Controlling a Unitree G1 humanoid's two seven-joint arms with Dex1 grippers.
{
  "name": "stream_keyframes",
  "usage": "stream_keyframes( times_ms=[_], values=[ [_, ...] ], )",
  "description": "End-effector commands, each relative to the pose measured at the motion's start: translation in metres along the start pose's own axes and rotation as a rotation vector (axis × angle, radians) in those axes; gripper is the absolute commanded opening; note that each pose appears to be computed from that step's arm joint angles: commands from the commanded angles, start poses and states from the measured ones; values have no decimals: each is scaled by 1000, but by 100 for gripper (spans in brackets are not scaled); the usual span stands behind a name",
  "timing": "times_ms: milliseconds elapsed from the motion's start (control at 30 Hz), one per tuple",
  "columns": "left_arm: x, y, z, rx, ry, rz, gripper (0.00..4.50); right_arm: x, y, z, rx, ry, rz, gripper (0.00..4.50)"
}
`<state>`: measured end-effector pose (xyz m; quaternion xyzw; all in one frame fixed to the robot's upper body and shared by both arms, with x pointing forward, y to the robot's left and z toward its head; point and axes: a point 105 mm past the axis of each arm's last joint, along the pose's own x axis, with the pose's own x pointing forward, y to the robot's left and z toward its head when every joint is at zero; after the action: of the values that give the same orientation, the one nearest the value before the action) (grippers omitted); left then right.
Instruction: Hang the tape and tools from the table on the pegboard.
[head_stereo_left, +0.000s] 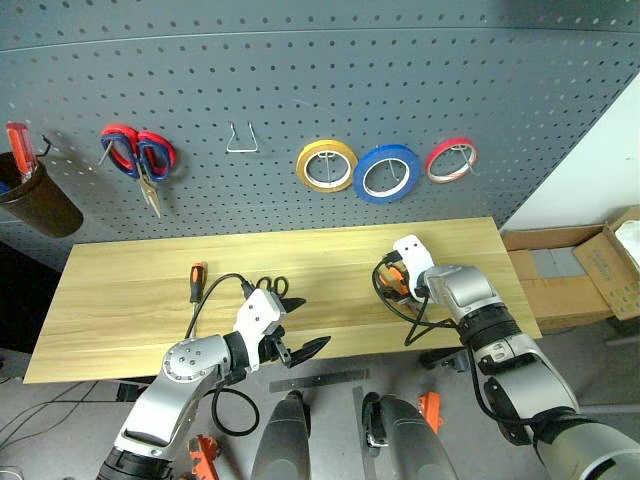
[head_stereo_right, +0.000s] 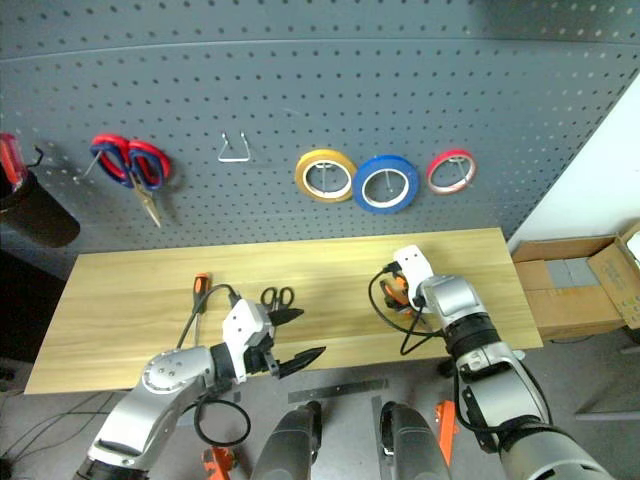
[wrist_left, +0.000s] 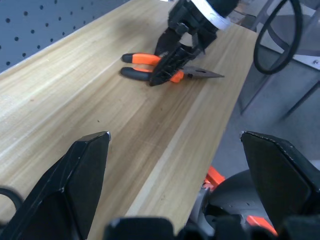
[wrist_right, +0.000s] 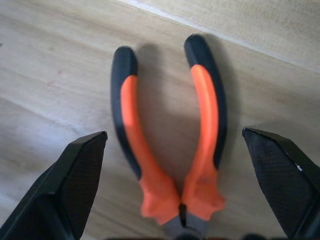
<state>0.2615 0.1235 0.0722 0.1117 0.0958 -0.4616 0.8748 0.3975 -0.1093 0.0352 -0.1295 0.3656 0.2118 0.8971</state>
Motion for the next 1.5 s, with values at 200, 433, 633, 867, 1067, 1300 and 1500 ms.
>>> stream_keyframes(
  times_ms=[200, 433, 633, 867, 1067, 1300, 1500],
  values=[
    [-5, -1, 11, 28, -29, 0, 450, 5, -2, 13, -31, -5, 1, 449],
    [-5, -2, 10, 20, -27, 4, 450, 4, -10, 7, -37, 51, -3, 449],
    [-6, -2, 9, 19, -27, 8, 450, 1, -12, 6, -32, 69, 3, 449],
    [-4, -2, 10, 20, -30, 2, 450, -5, -8, 2, -11, 112, 37, 449],
    [-3, -2, 10, 23, -31, 0, 450, -6, -5, 4, 4, 119, 46, 449],
    [-2, -1, 10, 25, -33, 6, 450, -4, -2, 8, -9, 101, 52, 363],
    [-3, -1, 10, 23, -33, 9, 450, -5, -3, 11, -21, 89, 49, 275]
  ],
)
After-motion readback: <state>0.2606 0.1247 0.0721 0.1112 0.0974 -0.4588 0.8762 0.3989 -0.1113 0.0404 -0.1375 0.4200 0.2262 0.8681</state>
